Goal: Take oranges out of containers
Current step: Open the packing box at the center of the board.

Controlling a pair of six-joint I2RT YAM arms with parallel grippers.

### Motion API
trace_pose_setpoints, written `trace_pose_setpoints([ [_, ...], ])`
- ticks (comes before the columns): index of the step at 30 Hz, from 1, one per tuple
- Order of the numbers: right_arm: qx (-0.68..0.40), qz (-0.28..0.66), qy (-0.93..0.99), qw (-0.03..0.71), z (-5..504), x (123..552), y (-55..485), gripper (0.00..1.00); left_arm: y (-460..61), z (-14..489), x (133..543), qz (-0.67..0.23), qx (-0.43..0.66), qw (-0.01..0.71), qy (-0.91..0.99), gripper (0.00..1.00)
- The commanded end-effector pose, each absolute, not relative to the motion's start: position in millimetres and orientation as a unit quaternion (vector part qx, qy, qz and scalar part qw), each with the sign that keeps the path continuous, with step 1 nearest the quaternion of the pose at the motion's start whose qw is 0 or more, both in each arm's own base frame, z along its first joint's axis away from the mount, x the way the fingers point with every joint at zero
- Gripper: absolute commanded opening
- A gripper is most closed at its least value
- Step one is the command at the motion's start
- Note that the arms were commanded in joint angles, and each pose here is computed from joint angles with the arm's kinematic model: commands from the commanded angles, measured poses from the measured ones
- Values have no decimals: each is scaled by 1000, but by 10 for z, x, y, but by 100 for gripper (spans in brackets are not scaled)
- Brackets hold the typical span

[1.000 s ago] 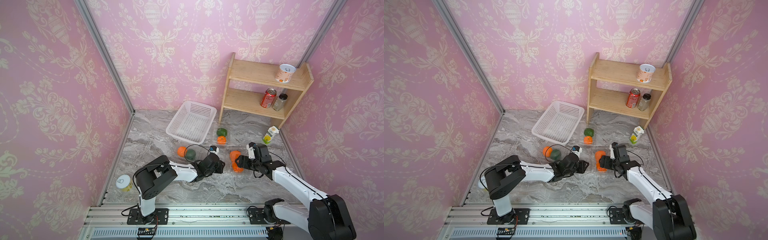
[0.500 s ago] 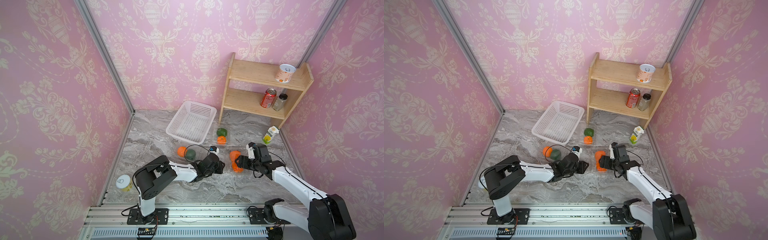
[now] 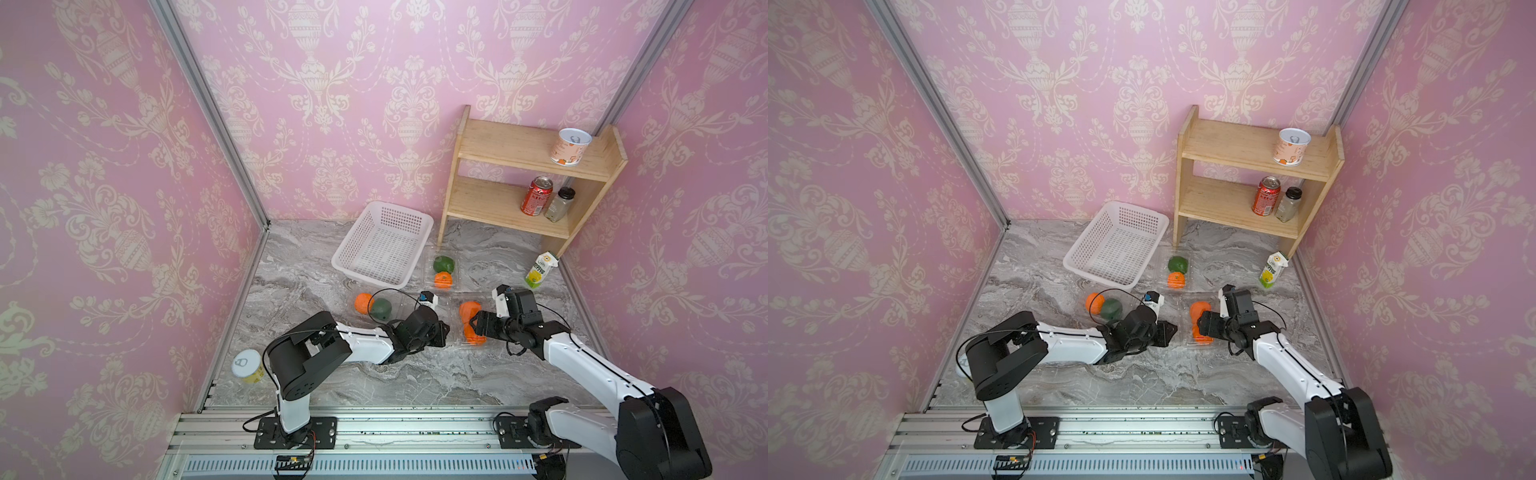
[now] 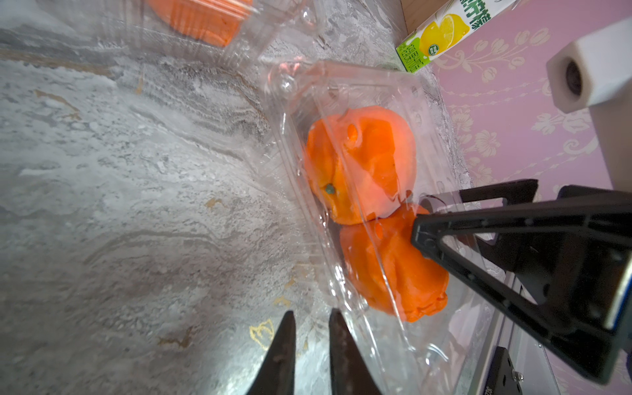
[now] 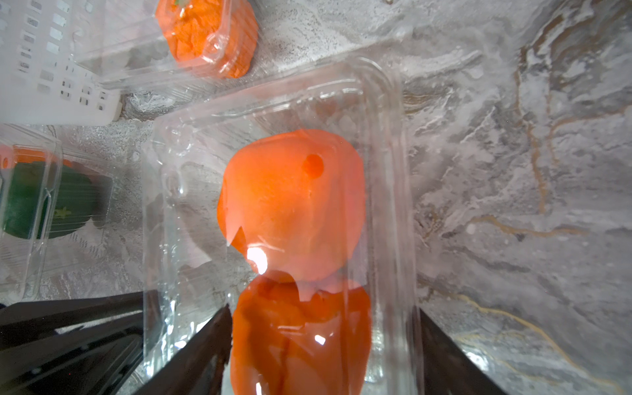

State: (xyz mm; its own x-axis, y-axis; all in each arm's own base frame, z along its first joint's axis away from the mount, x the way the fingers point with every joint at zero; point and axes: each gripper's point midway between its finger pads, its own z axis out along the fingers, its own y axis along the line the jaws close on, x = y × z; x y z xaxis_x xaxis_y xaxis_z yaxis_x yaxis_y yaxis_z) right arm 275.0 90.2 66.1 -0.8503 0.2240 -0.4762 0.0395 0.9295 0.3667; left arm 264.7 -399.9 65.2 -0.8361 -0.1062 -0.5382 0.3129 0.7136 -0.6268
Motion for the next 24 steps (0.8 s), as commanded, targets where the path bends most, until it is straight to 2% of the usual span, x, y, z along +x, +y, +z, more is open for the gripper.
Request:
trace_pose_setpoints([
  [1,71,160,960,217,463,2558,884,80,-3927,817,2687,-373,49,300,877,21],
  [24,70,158,960,219,466,2556,884,80,-4110,691,2658,-388,63,269,879,25],
])
